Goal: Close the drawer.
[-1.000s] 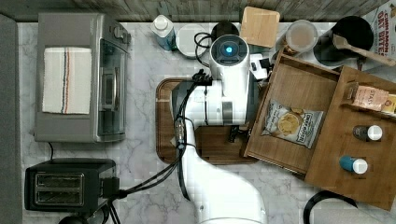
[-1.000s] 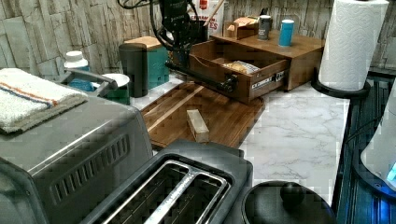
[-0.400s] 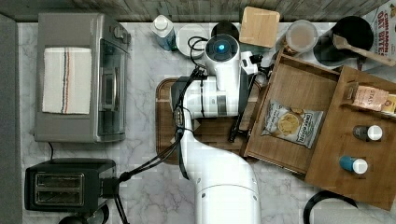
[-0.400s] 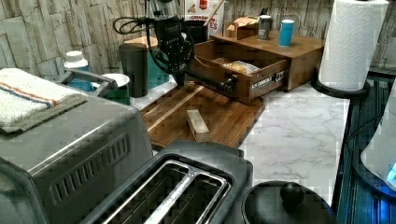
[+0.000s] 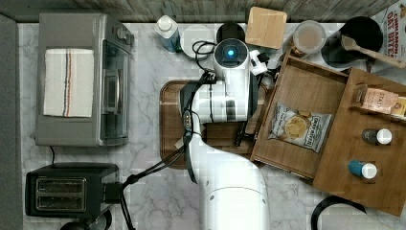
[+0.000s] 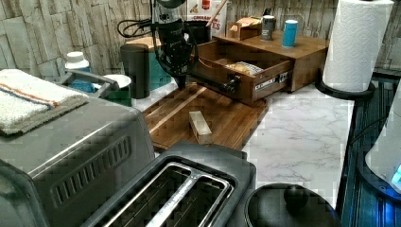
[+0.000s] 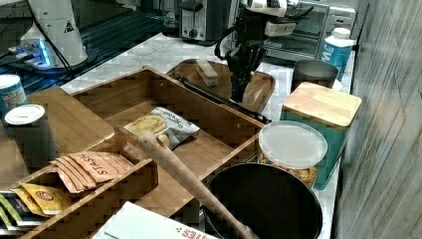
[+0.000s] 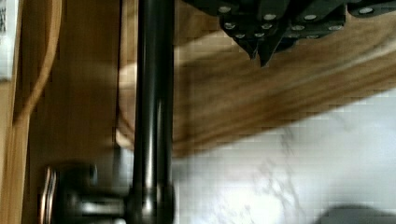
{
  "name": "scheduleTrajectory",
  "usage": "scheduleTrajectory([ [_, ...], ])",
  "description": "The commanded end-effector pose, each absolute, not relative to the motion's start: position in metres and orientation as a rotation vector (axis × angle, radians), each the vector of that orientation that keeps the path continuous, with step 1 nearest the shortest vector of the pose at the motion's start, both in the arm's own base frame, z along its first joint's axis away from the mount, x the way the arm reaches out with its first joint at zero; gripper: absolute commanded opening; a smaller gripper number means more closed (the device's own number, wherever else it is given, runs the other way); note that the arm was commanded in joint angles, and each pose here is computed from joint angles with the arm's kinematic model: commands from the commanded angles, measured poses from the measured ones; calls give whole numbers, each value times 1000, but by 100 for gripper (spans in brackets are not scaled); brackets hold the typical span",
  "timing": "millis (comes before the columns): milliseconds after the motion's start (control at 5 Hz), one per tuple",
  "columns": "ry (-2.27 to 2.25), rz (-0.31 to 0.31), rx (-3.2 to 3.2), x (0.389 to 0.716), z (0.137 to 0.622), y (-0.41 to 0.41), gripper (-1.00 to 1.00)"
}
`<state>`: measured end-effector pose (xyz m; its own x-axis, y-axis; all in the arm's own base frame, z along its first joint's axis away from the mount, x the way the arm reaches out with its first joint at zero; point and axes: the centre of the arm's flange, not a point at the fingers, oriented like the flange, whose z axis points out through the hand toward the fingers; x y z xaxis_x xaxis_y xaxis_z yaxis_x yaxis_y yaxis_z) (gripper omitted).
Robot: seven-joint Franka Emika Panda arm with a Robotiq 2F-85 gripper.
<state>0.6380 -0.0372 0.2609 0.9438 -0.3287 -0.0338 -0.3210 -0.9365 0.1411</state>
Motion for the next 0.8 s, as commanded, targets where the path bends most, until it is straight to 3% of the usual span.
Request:
scheduleTrajectory([
  [200,-570,-102,3029,623,295,-156,-100],
  [400,-532,-59,3016,601,290,-190,-100],
  [600,-550,-162,3033,582,297,-237,-100],
  [800,-694,-217,3016,561,302,-289,-100],
])
